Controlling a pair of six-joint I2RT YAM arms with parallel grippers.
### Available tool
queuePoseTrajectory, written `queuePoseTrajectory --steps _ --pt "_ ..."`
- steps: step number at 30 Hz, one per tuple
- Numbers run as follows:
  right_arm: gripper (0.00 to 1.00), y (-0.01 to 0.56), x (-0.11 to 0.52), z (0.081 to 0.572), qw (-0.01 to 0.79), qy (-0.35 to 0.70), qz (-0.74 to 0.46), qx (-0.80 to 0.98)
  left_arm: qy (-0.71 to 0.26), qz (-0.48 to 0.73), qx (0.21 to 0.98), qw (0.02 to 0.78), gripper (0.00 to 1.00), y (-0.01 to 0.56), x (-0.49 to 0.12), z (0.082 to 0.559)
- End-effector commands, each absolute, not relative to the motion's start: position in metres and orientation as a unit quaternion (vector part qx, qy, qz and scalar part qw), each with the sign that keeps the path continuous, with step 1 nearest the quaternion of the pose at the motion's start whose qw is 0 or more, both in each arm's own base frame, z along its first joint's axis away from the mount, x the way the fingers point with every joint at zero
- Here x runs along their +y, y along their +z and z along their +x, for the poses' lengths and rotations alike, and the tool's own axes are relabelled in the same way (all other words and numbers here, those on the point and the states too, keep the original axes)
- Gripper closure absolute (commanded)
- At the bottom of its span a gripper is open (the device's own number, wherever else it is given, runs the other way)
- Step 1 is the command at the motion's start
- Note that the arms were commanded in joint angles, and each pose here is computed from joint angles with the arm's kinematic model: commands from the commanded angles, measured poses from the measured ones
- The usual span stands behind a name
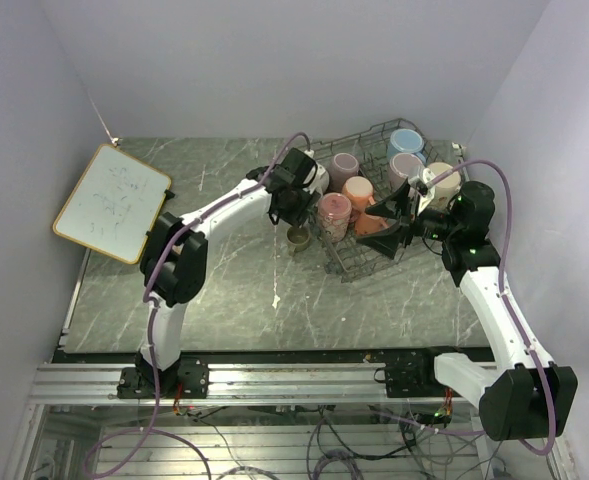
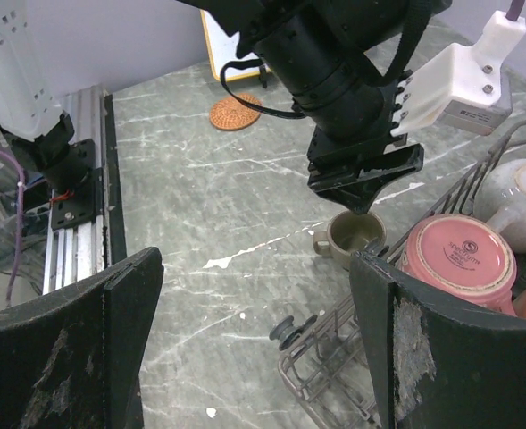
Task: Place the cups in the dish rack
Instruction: Pick up the cup at the center of the board.
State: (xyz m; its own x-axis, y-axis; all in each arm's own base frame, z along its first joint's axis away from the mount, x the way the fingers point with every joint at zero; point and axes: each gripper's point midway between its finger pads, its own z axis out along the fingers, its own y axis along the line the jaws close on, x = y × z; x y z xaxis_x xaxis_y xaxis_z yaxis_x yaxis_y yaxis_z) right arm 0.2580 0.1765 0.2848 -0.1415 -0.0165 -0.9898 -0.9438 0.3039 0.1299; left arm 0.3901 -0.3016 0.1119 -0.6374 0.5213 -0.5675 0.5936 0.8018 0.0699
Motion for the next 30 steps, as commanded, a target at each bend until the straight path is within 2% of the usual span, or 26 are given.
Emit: queuePoseTrajectory --steps 1,9,12,20,23,25,30 --pt "0.15 0.299 0.174 0.259 0.544 0.426 -0.400 0.602 -0.086 0.318 0.904 0.272 0.36 0.105 -0.305 0.394" --pt "0.15 0.299 0.174 0.259 0.544 0.426 -0.400 0.602 -0.095 0.321 0.909 0.247 0.45 0.085 -0.307 0.400" --pt "0.15 0.298 0.175 0.258 0.544 0.426 -0.400 0.602 -0.105 0.320 0.910 0.241 0.52 0.082 -0.309 0.401" --pt "0.15 0.299 0.175 0.258 0.544 0.426 -0.400 0.602 -0.101 0.320 0.915 0.223 0.55 0.064 -0.306 0.402" --pt "0.15 0.298 0.175 0.258 0.543 0.427 -0.400 0.602 -0.097 0.317 0.917 0.220 0.58 0.060 -0.303 0.404" --pt "0.15 0.298 0.175 0.259 0.543 0.427 -0.400 0.602 -0.098 0.315 0.918 0.219 0.64 0.058 -0.302 0.405" --pt "0.15 0.298 0.174 0.260 0.545 0.425 -0.399 0.603 -0.106 0.316 0.918 0.216 0.67 0.056 -0.305 0.405"
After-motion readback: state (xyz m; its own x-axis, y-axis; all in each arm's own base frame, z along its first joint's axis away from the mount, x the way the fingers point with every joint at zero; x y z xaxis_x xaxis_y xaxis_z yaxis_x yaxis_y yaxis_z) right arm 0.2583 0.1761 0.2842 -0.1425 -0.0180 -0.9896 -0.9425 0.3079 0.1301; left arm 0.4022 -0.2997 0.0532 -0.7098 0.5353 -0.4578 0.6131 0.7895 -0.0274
